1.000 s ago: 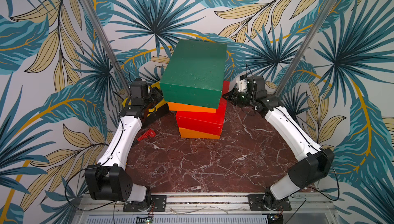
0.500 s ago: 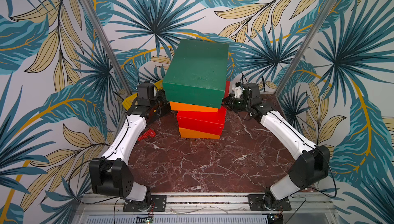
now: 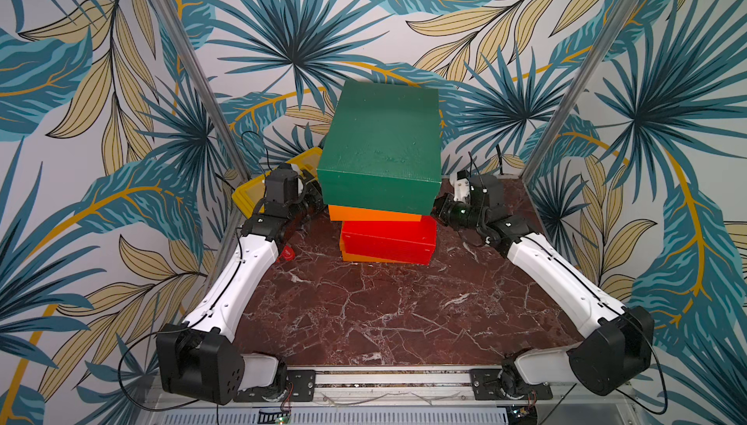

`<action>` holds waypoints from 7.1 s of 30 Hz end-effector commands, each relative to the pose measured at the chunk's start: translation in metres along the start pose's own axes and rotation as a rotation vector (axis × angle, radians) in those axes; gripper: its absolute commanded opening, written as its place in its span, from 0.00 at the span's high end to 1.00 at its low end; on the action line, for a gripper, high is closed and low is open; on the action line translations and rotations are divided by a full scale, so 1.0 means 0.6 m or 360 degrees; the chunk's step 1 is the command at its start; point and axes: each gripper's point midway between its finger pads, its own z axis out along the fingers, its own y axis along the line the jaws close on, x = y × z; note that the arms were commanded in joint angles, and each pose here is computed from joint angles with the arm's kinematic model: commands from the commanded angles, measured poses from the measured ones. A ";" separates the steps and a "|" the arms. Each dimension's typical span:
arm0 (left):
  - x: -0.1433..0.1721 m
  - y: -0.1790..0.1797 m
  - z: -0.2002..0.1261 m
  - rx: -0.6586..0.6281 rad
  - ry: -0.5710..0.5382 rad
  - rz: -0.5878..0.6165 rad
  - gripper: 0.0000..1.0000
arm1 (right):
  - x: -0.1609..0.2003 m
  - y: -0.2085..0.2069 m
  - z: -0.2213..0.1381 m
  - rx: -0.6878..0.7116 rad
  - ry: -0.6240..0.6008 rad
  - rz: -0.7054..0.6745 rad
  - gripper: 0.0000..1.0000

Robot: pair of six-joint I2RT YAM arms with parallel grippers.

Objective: Stack the shoeboxes
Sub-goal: Move the shoebox to the shoebox, then move the shoebox to the center of the board, then adjust the shoebox.

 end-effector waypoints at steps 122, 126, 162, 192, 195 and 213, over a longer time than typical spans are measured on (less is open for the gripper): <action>0.167 0.015 0.059 0.0092 0.0353 0.0038 0.97 | 0.078 -0.221 -0.120 0.0273 -0.0006 0.0371 1.00; 0.161 -0.004 0.071 0.0120 0.0360 0.0044 0.97 | 0.041 -0.204 -0.097 0.0237 -0.0002 0.0351 1.00; 0.120 0.017 0.018 -0.0033 0.0301 0.0173 0.97 | -0.018 -0.211 -0.064 0.0346 -0.0002 0.0254 1.00; 0.282 -0.011 0.036 0.0010 0.0585 0.0174 0.98 | 0.117 -0.205 -0.068 0.0248 0.0082 0.0347 1.00; 0.281 -0.018 0.043 0.0009 0.0580 0.0189 0.98 | 0.108 -0.203 -0.063 0.0247 0.0066 0.0341 1.00; 0.296 -0.034 0.049 0.0034 0.0612 0.0203 0.98 | 0.091 -0.208 -0.046 0.0276 0.0080 0.0328 1.00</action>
